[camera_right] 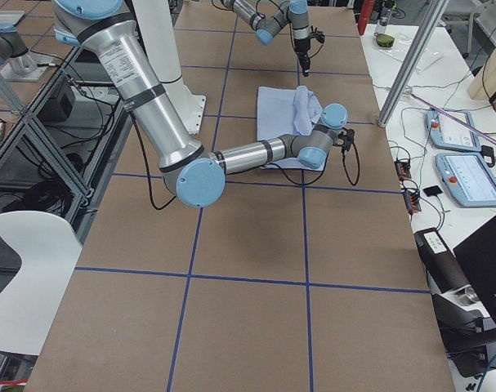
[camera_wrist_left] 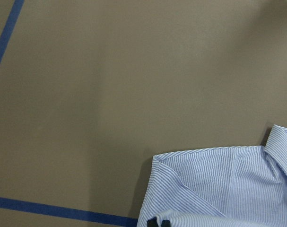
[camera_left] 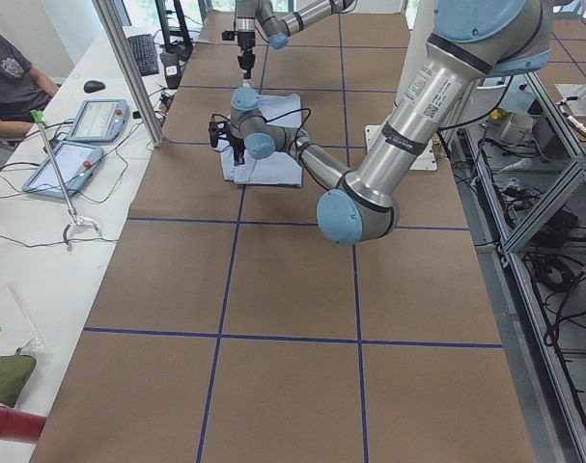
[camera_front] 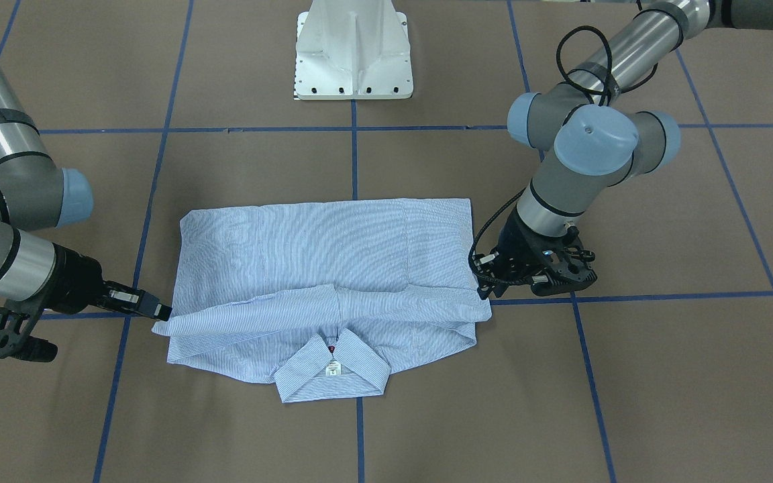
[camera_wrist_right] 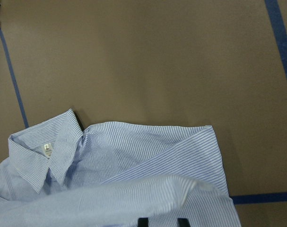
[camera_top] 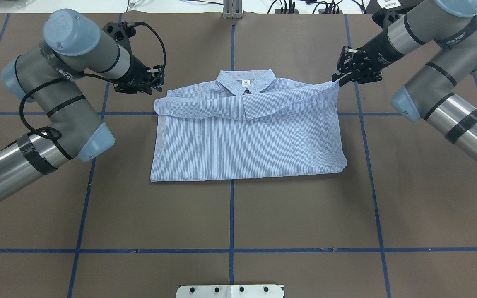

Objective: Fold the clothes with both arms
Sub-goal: 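Lay the hem down near the collar and open both grippers, then lower the right gripper to the folded shirt's side edge and grasp it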

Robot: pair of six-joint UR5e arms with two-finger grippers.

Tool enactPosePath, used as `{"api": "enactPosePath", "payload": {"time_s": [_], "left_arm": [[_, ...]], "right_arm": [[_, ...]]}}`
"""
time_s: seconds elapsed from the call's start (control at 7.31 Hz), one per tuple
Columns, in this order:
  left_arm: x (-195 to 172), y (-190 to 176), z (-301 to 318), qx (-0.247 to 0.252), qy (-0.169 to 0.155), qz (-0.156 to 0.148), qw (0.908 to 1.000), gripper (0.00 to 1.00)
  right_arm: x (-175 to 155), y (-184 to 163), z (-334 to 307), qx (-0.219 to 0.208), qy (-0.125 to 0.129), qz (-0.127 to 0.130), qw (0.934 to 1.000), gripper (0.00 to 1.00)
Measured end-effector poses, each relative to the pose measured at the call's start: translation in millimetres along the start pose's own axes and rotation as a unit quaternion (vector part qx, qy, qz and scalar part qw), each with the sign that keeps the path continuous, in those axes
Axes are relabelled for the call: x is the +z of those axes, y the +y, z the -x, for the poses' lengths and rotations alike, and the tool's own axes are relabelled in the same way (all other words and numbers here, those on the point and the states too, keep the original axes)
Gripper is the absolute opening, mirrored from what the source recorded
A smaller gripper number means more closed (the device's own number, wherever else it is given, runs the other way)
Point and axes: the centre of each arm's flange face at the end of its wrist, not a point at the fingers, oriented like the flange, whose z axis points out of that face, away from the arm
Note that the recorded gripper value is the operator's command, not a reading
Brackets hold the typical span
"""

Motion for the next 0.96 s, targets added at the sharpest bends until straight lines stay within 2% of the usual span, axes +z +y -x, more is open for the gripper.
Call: {"api": "enactPosePath", "payload": {"time_s": [0.41, 0.68, 0.96], "left_arm": [[-6.9, -4.2, 1.5, -0.002, 0.002, -0.005, 1.0000, 0.99], [-20.5, -0.9, -4.3, 0.002, 0.011, -0.008, 0.9999, 0.99], [-31.1, 2.5, -9.7, 0.002, 0.013, -0.008, 0.9999, 0.99]], "right_arm": [[-6.2, 7.2, -23.0, 0.005, 0.001, 0.001, 1.0000, 1.00], [-1.1, 42.9, -41.8, -0.001, 0.002, 0.011, 0.9999, 1.00], [23.2, 92.8, -55.3, -0.019, 0.012, 0.027, 0.9994, 1.00]]}}
